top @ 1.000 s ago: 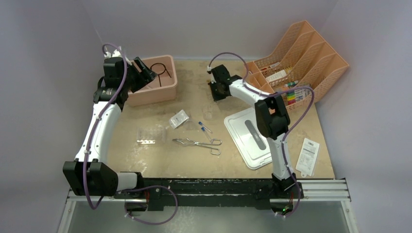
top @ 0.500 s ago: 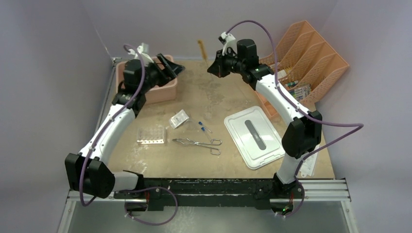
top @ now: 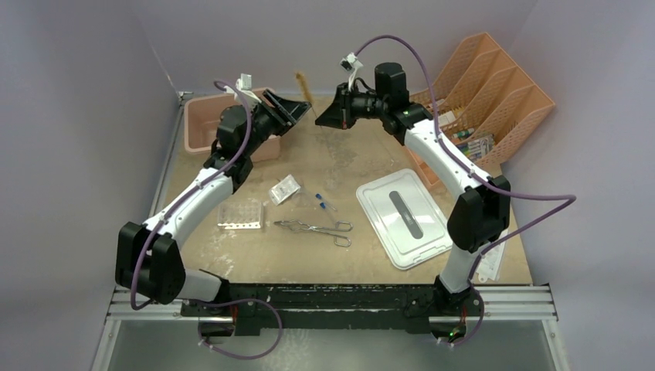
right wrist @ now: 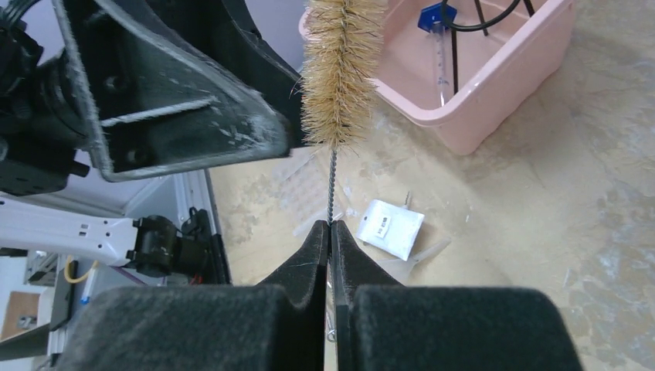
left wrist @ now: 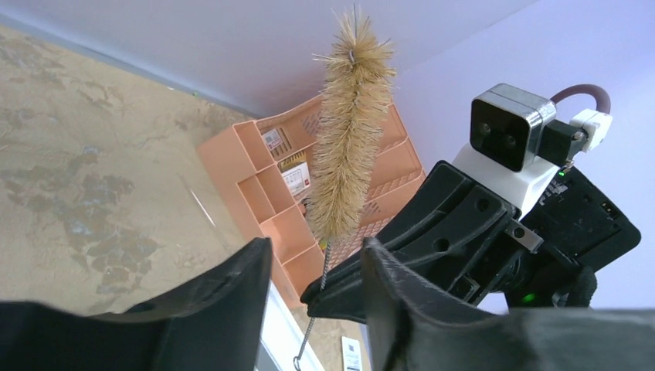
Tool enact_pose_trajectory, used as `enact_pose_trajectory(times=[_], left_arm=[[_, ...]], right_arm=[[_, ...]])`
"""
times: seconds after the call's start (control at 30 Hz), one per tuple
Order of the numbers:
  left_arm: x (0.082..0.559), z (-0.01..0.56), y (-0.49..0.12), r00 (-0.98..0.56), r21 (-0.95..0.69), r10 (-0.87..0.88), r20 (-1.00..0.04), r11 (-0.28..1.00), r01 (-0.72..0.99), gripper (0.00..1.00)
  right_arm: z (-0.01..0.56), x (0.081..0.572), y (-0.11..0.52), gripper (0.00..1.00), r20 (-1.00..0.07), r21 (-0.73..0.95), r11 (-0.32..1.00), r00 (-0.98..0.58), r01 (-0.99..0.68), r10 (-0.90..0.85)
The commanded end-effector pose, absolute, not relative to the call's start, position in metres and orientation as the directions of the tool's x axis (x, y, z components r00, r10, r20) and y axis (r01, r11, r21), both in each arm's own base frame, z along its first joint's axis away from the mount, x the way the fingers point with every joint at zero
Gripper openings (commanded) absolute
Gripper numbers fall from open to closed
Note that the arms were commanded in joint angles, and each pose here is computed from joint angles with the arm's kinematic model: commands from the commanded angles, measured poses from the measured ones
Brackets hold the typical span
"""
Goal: Organize the chemistry lab equipment
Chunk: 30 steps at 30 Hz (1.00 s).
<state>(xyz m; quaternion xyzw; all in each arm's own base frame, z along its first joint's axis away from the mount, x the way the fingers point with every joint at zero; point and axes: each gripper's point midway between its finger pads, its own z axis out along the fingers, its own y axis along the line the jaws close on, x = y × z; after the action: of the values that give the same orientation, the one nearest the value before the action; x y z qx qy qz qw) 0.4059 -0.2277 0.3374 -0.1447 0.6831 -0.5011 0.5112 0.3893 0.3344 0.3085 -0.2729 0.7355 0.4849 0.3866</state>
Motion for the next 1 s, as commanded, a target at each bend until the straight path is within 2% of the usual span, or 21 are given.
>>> enact_pose_trajectory(times=[0.0, 0.07, 0.23, 0.53, 0.73, 0.87, 0.9, 0.97], left_arm=[[0.408, 0.363, -0.236, -0.4, -0.83, -0.74, -0.541, 0.392, 0.397, 0.38], [0.409, 0.36, -0.239, -0.412, -0.83, -0.733, -0.542, 0.392, 0.396, 0.35], [0.408, 0.345, -0.246, -0.457, -0.83, -0.697, -0.552, 0.408, 0.381, 0.36], [0.403, 0.333, -0.256, -0.518, -0.828, -0.647, -0.56, 0.41, 0.383, 0.19], [0.4, 0.328, -0.258, -0.537, -0.828, -0.631, -0.56, 0.408, 0.384, 0.22], [0.403, 0.332, -0.254, -0.512, -0.825, -0.647, -0.565, 0.42, 0.379, 0.0], [0.404, 0.334, -0.251, -0.499, -0.823, -0.656, -0.566, 0.426, 0.375, 0.0], [0.41, 0.336, -0.243, -0.465, -0.822, -0.678, -0.569, 0.455, 0.343, 0.0]], right_arm=[[0.326, 0.379, 0.347, 0.0, -0.846, 0.505, 0.296, -0.533, -0.811, -0.018], [0.325, 0.379, 0.349, 0.0, -0.841, 0.513, 0.298, -0.541, -0.805, -0.015], [0.322, 0.383, 0.351, 0.0, -0.832, 0.525, 0.302, -0.554, -0.795, -0.012], [0.324, 0.383, 0.353, 0.0, -0.826, 0.538, 0.288, -0.564, -0.792, -0.008], [0.327, 0.382, 0.354, 0.0, -0.825, 0.54, 0.28, -0.565, -0.793, -0.008], [0.324, 0.38, 0.353, 0.0, -0.82, 0.546, 0.284, -0.573, -0.788, -0.013], [0.322, 0.379, 0.352, 0.03, -0.816, 0.549, 0.288, -0.578, -0.784, -0.017], [0.317, 0.381, 0.347, 0.16, -0.818, 0.538, 0.328, -0.575, -0.777, -0.018]])
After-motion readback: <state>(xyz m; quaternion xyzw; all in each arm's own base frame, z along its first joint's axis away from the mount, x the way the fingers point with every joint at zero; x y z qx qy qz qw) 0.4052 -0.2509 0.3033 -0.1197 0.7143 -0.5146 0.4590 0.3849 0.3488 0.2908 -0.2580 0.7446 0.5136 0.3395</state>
